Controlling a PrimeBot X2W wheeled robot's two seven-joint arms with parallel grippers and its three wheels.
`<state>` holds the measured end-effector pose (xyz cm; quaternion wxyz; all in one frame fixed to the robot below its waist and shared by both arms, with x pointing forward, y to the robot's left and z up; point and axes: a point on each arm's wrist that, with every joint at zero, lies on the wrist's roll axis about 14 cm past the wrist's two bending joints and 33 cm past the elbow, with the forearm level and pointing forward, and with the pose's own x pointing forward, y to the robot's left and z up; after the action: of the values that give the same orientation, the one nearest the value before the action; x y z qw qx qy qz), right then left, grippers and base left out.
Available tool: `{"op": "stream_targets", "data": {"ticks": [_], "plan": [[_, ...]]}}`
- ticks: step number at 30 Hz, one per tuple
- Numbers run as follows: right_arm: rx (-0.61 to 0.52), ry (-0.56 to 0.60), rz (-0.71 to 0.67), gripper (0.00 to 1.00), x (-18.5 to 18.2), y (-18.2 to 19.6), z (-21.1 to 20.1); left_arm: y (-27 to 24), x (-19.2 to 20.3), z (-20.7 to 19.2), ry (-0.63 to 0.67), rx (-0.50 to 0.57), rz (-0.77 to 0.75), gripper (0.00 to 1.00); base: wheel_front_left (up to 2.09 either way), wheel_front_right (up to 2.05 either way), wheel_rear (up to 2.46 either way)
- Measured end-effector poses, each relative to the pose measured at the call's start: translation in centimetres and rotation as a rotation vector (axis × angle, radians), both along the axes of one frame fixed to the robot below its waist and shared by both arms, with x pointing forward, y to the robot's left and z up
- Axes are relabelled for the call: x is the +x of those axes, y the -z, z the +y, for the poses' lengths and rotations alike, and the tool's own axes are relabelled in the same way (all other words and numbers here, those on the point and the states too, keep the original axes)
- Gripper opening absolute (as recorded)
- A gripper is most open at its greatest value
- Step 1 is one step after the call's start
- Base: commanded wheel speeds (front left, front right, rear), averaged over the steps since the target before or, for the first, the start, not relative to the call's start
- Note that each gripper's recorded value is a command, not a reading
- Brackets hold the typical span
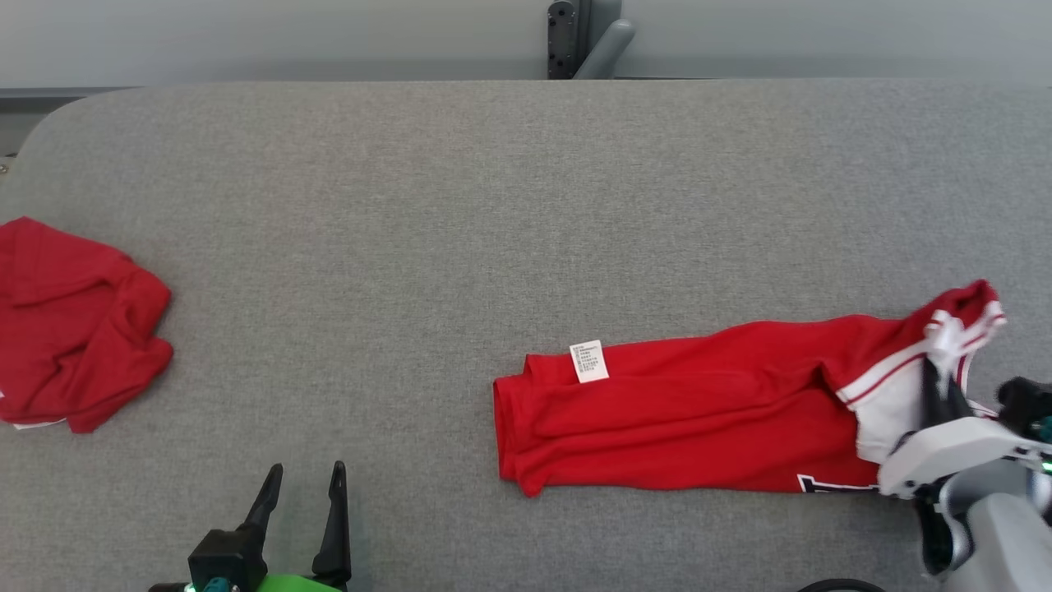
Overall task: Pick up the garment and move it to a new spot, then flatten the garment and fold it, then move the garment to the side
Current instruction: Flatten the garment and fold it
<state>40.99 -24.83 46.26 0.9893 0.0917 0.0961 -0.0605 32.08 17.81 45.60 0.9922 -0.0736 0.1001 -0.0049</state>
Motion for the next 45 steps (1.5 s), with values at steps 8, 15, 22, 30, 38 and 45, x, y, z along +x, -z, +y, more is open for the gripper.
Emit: {"op": "stream_targets", "data": {"ticks": [8,15,22,30,38,45], "plan": [[0.108,-0.224,-0.048,0.00,-1.2,-1.1,8.0,-0.5,1.0,-2.2,0.071,-0.012,-0.019,1.00,0.00,0.00,0.00],[0.215,-0.493,-0.041,0.00,-2.7,-2.0,17.5,-0.7,1.1,-3.2,0.103,-0.016,-0.026,1.00,0.00,0.00,0.00],[0.240,-0.723,-0.024,0.00,-3.6,-2.5,25.4,-0.6,0.1,-2.4,0.079,-0.009,-0.018,1.00,0.00,0.00,0.00],[0.263,-0.876,-0.003,1.00,-4.4,-2.6,31.4,0.0,-2.0,0.2,-0.011,0.000,0.005,1.00,0.00,0.00,0.00],[0.337,-0.872,-0.177,1.00,-3.5,-8.3,31.9,-0.2,-1.8,0.7,-0.029,0.003,-0.003,1.00,0.00,0.00,0.00],[0.288,-0.714,-0.309,1.00,-2.3,-10.9,25.7,-1.1,-0.2,-0.9,0.028,0.002,-0.036,1.00,0.00,0.00,0.00]]}}
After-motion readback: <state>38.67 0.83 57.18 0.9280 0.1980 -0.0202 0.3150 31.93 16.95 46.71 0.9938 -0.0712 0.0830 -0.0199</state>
